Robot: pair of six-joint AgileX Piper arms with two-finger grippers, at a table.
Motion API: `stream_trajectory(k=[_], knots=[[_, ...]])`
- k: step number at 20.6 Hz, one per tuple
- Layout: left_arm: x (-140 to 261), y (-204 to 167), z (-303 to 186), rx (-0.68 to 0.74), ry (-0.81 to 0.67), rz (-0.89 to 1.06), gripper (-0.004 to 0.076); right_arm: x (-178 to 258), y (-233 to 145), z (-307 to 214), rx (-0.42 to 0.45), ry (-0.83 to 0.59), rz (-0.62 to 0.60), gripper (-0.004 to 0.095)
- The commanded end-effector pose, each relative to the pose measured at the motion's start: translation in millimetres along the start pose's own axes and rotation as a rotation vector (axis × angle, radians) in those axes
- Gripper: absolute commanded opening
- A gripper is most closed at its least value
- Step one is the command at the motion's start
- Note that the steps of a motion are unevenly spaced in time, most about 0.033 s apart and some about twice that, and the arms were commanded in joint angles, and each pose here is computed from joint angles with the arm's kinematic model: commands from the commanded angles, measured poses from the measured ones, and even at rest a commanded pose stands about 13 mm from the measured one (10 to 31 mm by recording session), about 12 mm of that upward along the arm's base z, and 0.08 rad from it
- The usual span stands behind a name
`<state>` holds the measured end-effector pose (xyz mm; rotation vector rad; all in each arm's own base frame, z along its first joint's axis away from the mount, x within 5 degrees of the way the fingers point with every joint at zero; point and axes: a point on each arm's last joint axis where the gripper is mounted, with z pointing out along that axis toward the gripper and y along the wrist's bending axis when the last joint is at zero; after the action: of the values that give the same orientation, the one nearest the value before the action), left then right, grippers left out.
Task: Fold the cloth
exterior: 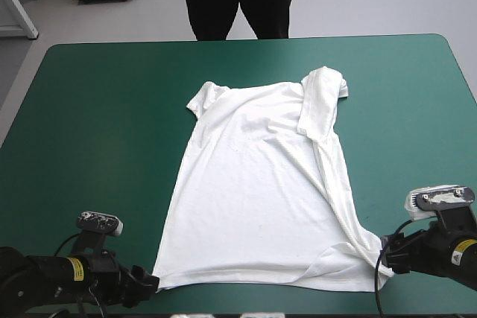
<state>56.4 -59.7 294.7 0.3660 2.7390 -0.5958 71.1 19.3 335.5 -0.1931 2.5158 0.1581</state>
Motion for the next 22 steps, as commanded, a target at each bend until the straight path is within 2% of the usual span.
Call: stream_trajectory(k=[1, 5, 9, 13, 16, 18, 19, 22], knots=[[-2.4, 2.5, -5.0, -0.061, 0.018, 0.017, 0.0511, -3.6, -1.7, -8.7, 0.020, -0.038, -0.024, 0.0793], [-14.0, 12.2, 7.0, -0.180, 0.054, 0.075, 0.0511, -4.5, -8.0, -0.3, 0.093, -0.003, -0.073, 0.0793], [-31.0, 10.0, 38.2, -0.127, 0.053, 0.106, 0.0511, 2.1, -9.7, 16.6, 0.106, 0.073, -0.089, 0.0793], [-32.0, 19.9, 81.1, -0.137, 0.162, 0.130, 0.0511, 2.8, -14.8, 18.2, 0.160, 0.077, -0.121, 0.0793], [-34.1, 22.9, 95.2, -0.145, 0.194, 0.126, 0.0511, 2.7, -14.9, 18.2, 0.162, 0.077, -0.127, 0.0793], [-36.8, 20.5, 101.9, -0.111, 0.205, 0.135, 0.0494, 2.6, -15.8, 18.0, 0.171, 0.078, -0.152, 0.0793], [-37.5, 20.7, 107.6, -0.103, 0.217, 0.130, 0.0459, 2.4, -16.9, 17.9, 0.182, 0.078, -0.163, 0.0793], [-38.7, 22.2, 116.6, -0.106, 0.259, 0.126, 0.0410, 1.7, -14.9, 19.9, 0.157, 0.096, -0.235, 0.0793]])
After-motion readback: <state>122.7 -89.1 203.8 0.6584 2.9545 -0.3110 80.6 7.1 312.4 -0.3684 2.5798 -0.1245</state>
